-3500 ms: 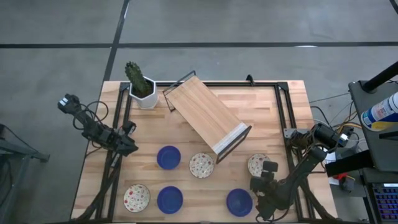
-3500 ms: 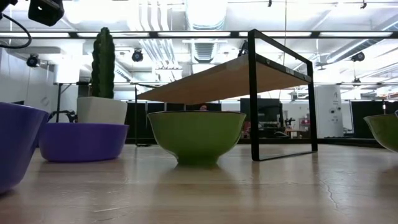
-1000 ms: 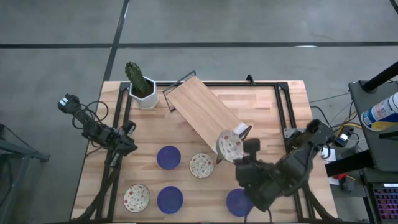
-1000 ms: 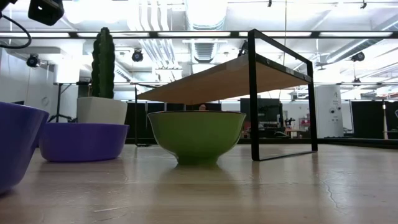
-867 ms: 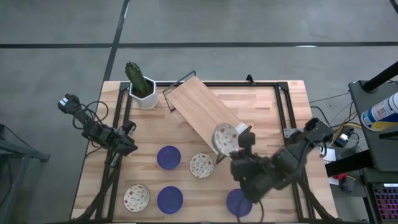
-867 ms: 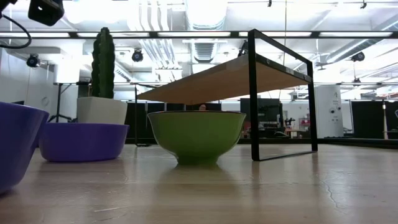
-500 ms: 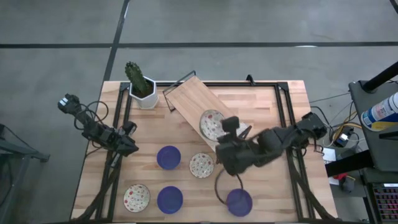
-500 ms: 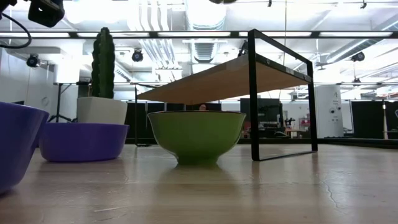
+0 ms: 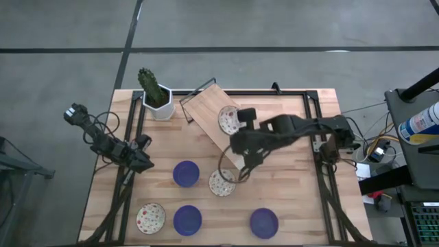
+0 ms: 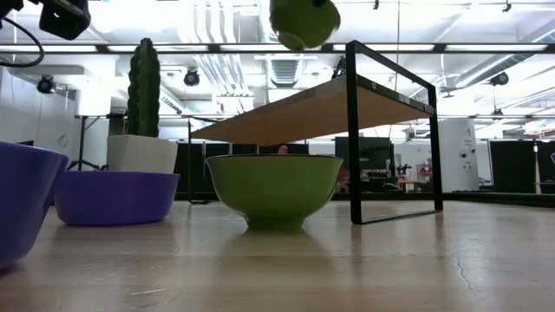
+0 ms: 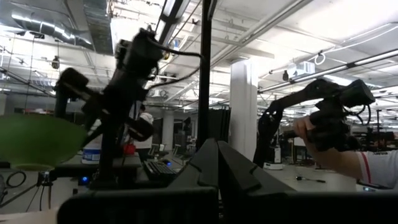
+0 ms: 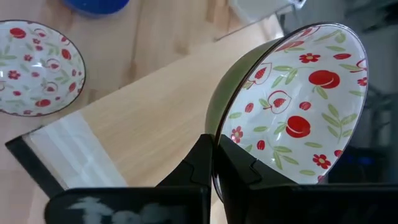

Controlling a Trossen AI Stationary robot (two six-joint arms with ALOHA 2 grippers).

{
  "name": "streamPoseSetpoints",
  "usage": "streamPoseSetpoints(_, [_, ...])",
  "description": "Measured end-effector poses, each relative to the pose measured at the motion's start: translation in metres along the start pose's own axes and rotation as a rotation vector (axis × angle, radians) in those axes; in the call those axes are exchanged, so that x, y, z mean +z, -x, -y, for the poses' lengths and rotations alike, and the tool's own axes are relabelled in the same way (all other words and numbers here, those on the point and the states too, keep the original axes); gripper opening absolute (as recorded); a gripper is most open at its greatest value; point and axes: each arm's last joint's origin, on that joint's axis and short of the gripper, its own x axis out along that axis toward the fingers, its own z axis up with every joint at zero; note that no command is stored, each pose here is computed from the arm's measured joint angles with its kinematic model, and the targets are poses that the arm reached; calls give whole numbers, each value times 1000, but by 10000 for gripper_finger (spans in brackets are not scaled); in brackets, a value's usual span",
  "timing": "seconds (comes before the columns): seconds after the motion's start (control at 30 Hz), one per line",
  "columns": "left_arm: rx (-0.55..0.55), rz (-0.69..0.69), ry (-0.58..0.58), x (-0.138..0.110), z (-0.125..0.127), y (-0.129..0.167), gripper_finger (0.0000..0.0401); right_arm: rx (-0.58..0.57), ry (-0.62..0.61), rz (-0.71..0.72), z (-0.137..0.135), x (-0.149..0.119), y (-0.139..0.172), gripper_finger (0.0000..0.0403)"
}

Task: Pick & Place Mini bowls
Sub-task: Put the top right white patterned bowl on the shelf

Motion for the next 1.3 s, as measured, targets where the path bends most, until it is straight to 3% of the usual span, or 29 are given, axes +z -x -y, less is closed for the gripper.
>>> streamPoseSetpoints(0.17, [-1, -11, 0, -1, 0, 0, 0, 4, -43, -94, 4, -10, -9, 8])
streamPoseSetpoints(0.67, [-2, -23, 12, -2, 0, 0, 0, 98, -30, -268, -31, -27, -44, 8])
streamPoseSetpoints(1.3, [-1, -23, 14, -2, 0, 0, 0, 79, 70, -306, -76, -36, -50, 8])
